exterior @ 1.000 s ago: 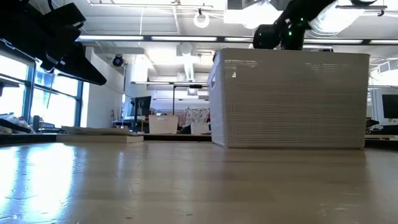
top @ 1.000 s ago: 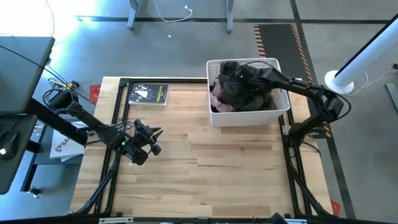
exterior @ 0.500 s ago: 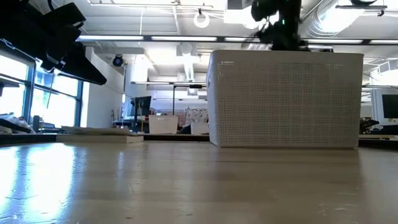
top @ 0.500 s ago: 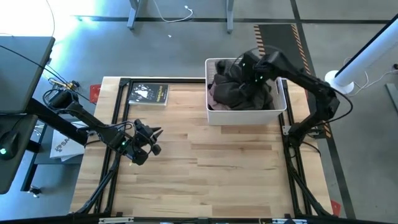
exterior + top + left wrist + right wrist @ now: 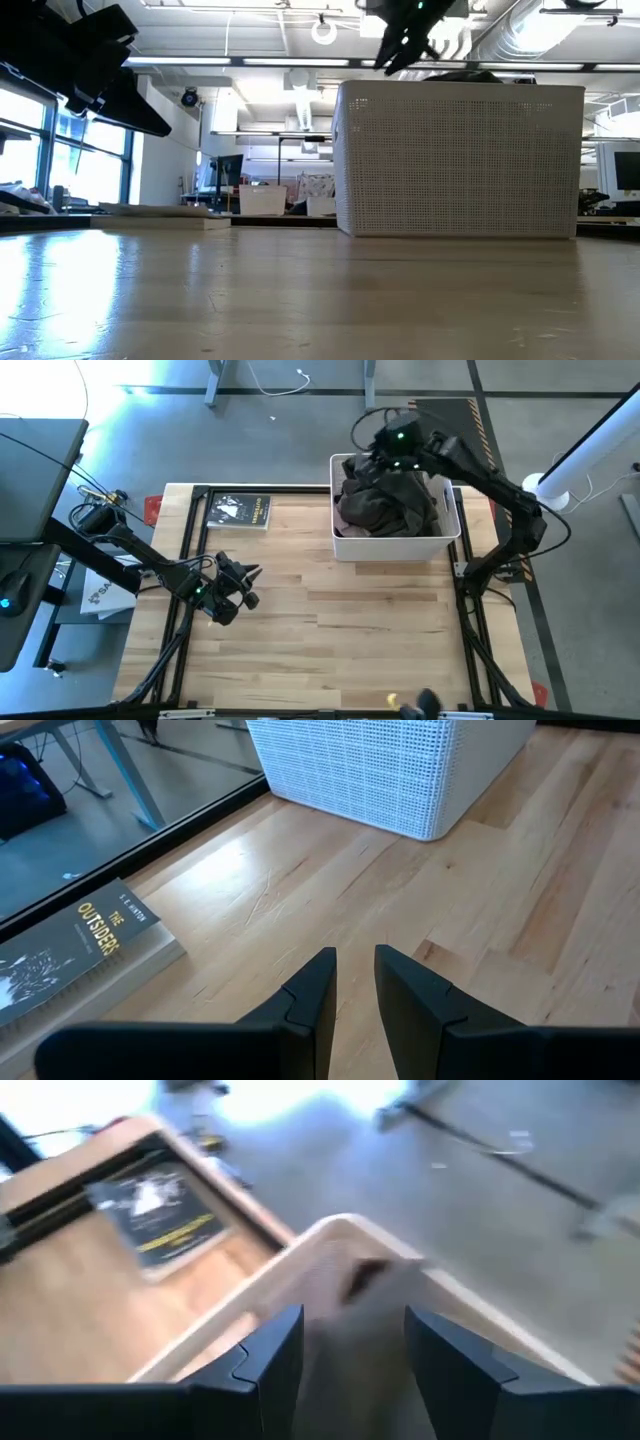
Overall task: Sort clothes
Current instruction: Put the black jacket into the laundry bin
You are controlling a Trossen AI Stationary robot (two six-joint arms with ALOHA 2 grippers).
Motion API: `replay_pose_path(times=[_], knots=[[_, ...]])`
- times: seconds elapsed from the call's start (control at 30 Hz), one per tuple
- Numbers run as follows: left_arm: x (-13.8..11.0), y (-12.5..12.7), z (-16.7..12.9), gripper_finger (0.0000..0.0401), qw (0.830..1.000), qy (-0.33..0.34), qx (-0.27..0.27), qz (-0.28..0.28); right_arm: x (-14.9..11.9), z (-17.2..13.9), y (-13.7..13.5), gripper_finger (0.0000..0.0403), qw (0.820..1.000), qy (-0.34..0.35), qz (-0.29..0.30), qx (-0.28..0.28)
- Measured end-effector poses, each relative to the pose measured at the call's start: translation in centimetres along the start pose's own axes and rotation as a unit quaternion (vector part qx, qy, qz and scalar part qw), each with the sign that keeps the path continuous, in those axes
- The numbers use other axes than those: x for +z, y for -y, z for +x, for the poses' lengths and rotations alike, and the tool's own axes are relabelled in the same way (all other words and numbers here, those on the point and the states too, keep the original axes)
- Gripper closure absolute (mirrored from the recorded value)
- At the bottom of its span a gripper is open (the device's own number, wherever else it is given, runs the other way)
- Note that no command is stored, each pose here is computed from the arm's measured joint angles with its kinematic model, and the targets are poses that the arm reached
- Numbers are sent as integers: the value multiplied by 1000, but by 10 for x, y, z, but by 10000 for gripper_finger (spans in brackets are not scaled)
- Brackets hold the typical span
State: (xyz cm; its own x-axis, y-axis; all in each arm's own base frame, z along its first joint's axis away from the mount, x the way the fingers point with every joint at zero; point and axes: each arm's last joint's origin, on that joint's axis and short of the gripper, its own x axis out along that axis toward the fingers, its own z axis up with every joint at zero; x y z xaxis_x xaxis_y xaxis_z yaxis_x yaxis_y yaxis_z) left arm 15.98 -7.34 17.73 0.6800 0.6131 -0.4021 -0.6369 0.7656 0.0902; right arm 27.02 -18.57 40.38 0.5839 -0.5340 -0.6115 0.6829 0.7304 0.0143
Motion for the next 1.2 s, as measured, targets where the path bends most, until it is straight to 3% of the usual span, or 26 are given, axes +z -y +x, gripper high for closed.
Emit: replay_pose_path(times=[0.1,0.27,0.4,0.5,0.6,0.7,0.83,0.93,1.07,1.2], knots=[[0,0,0,330,1000,-1,1,2,-27,36,0,231,999,-15,-8,43],[0,0,0,330,1000,-1,1,3,-106,89,13,231,995,-101,0,26],[0,0,0,330,1000,-2,0,3,-158,108,26,231,990,-134,31,10],[0,0,0,330,1000,-1,1,3,-176,111,32,231,987,-150,52,10],[0,0,0,330,1000,-1,1,3,-168,110,31,231,986,-154,63,26],[0,0,0,330,1000,-1,1,3,-141,98,25,231,986,-141,63,59],[0,0,0,330,1000,-1,1,3,-89,57,6,231,992,-73,34,95],[0,-1,0,330,1000,-1,2,4,-68,24,-5,231,995,-43,2,89],[0,0,0,330,1000,-3,0,4,-60,-17,-18,231,997,-9,-17,80],[-1,0,0,330,1000,-3,0,4,-81,-32,-23,231,999,-36,-10,37]])
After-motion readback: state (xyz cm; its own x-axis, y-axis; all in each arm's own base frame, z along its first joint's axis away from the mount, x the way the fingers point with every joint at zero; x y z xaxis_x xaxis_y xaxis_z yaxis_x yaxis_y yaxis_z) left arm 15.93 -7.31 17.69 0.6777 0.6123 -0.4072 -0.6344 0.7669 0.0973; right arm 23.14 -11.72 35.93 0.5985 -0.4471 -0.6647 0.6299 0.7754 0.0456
